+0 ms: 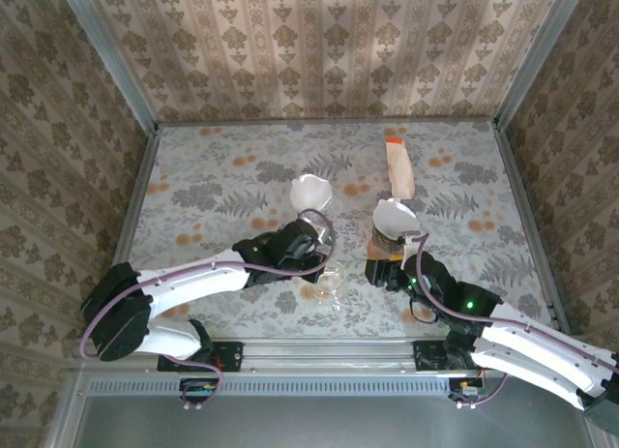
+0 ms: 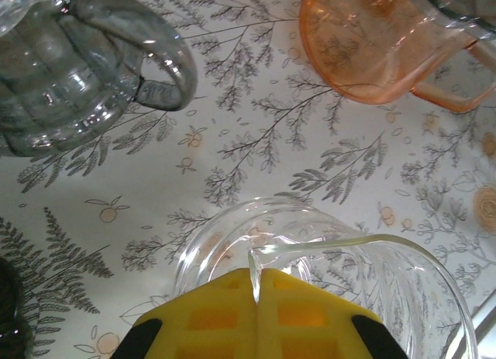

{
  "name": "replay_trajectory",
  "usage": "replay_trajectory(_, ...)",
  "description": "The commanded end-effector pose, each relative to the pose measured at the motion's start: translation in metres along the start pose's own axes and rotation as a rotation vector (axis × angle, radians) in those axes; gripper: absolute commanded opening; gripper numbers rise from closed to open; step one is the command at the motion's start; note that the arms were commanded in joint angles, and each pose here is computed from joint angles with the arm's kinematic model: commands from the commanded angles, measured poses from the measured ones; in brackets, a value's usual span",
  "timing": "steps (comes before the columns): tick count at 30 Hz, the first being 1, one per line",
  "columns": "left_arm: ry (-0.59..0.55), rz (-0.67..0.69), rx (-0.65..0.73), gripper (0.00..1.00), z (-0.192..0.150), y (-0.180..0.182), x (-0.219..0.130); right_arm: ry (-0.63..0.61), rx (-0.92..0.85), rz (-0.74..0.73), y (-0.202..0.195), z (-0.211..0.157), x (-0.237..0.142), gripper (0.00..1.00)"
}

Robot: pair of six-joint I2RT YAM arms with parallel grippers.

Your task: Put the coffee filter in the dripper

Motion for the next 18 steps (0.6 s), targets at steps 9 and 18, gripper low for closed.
replay_trajectory(9, 0.023, -0.014, 0.041, 0.1, -0.003, -0.003, -0.009, -0.01, 0.004, -0.004, 0.003, 0.01, -0.004, 0.74)
replay_trajectory(18, 0.018, 0.005, 0.024, 0.3, -0.002, 0.0, -0.017, -0.006, 0.006, 0.006, 0.006, 0.012, -0.005, 0.74)
Point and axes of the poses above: each hand's point on the last joint's axis, 136 mm out from that joint toward the fingers, its own x axis out along the fingers, its own y axis along the line the jaws close on, z = x × y, the point moved 1 cm from there along -x, back along the fingers, and after that the axes turned 7 degrees about -x, right-handed, at the moved point
